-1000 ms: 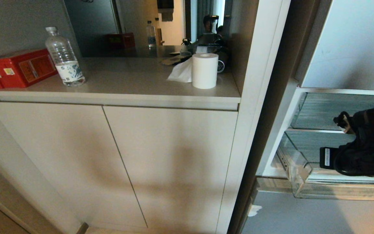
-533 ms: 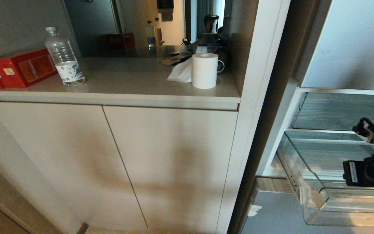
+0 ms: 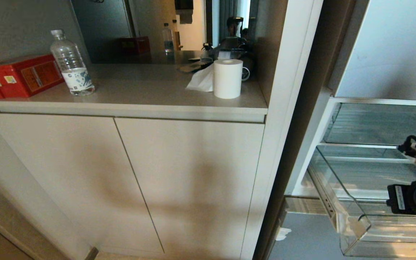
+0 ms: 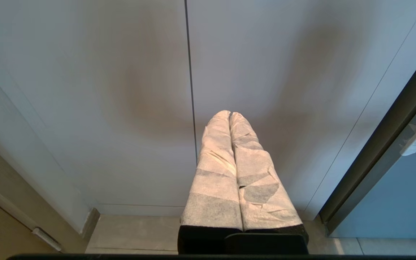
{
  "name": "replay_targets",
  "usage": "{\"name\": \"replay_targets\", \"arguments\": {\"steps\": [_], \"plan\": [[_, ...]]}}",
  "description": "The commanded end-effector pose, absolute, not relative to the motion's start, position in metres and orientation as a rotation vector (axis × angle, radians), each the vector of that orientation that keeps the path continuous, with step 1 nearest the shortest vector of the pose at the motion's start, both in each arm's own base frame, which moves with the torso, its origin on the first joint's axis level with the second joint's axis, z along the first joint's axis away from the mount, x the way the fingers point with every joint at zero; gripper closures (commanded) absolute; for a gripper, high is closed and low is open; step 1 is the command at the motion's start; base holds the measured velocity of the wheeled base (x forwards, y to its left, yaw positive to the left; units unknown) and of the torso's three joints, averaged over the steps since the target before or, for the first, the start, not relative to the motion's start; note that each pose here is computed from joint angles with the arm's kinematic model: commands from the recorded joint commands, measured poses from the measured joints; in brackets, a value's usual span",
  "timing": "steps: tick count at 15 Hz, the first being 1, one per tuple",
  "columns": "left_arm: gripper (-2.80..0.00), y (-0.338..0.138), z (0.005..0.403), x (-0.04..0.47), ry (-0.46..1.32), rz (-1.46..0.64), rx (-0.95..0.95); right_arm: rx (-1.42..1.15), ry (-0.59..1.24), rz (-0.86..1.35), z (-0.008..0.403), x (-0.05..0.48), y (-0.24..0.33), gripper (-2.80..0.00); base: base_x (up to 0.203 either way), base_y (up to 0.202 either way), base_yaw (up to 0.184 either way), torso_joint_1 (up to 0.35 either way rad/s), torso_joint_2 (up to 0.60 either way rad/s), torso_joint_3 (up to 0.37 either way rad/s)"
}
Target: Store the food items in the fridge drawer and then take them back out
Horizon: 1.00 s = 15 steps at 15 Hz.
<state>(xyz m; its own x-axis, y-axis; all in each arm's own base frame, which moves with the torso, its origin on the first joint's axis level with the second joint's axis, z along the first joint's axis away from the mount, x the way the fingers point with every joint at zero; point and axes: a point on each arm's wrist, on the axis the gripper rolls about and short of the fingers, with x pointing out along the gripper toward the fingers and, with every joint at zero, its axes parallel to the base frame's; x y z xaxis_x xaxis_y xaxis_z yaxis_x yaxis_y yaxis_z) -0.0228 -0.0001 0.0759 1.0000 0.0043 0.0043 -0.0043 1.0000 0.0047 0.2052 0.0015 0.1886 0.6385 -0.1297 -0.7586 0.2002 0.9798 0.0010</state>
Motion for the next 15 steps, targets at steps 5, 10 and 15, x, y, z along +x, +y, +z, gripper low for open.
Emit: {"name": "replay_targets", "arguments": {"steps": [5, 10, 15], "plan": [[0.0, 0.0, 0.076, -0.023, -0.003, 0.005, 0.005, 0.082, 0.837, -0.187, 0.184, 0.179, 0.001, 0.0, 0.0, 0.0, 0.0, 0.0, 0.0, 0.0], [0.0, 0.0, 0.076, -0.023, -0.003, 0.005, 0.005, 0.106, 0.72, -0.19, 0.208, 0.172, 0.0, 0.0, 0.0, 0.0, 0.0, 0.0, 0.0, 0.0], [0.0, 0.0, 0.076, -0.023, -0.003, 0.005, 0.005, 0.12, 0.404, -0.155, 0.241, 0.104, -0.001, 0.0, 0.0, 0.0, 0.0, 0.0, 0.0, 0.0]]}}
